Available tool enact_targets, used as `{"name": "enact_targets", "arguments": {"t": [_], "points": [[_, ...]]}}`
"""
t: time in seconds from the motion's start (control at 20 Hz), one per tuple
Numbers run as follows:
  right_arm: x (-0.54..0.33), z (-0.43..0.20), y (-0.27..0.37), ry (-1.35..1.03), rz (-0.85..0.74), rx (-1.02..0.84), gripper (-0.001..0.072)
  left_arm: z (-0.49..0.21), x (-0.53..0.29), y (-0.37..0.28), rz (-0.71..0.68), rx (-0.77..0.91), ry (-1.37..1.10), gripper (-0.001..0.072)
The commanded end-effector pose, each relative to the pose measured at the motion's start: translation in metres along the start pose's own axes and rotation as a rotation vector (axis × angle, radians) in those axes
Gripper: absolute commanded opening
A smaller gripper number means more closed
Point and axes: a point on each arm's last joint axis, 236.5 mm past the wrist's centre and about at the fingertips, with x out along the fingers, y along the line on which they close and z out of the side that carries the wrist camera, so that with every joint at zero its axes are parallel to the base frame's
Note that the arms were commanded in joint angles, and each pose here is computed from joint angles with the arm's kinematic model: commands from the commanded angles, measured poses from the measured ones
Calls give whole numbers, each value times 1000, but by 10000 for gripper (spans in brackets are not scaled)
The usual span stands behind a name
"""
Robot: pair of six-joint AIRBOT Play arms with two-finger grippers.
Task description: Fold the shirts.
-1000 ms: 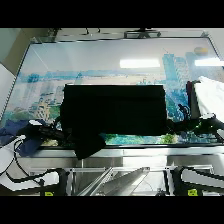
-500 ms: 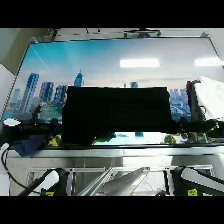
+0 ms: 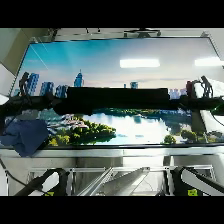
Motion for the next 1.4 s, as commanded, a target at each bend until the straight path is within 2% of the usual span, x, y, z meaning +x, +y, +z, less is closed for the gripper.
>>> {"name": "enact_targets", "arguments": {"t": [0.0,0.25,0.45,0.95,1.0,1.05,1.1,1.15,1.2,1.3,1.35], "points": [[20,46,4,-63,-103,-67,17,40,32,13,115,16,29,8],[72,72,-32,-82,-179,-29,17,79,106,51,187,18,68,7],[101,74,-57,-39,-220,-38,17,88,150,77,183,-4,136,-3],[115,67,-81,-3,-282,-78,18,106,203,73,258,149,219,-2],[114,70,-80,-8,-281,-82,67,110,201,71,274,171,217,-3],[112,75,-78,-18,-280,-91,239,115,198,69,285,187,207,-1],[110,81,-74,-31,-278,-99,345,119,195,64,277,191,194,0],[106,88,-71,-33,-281,-119,367,121,192,60,272,194,189,129],[101,91,-69,-18,-290,-147,367,122,188,57,271,199,186,322],[86,93,-72,34,-342,-186,370,130,176,49,269,212,157,344],[80,92,-74,56,-364,-178,411,136,168,47,270,211,139,344]]}}
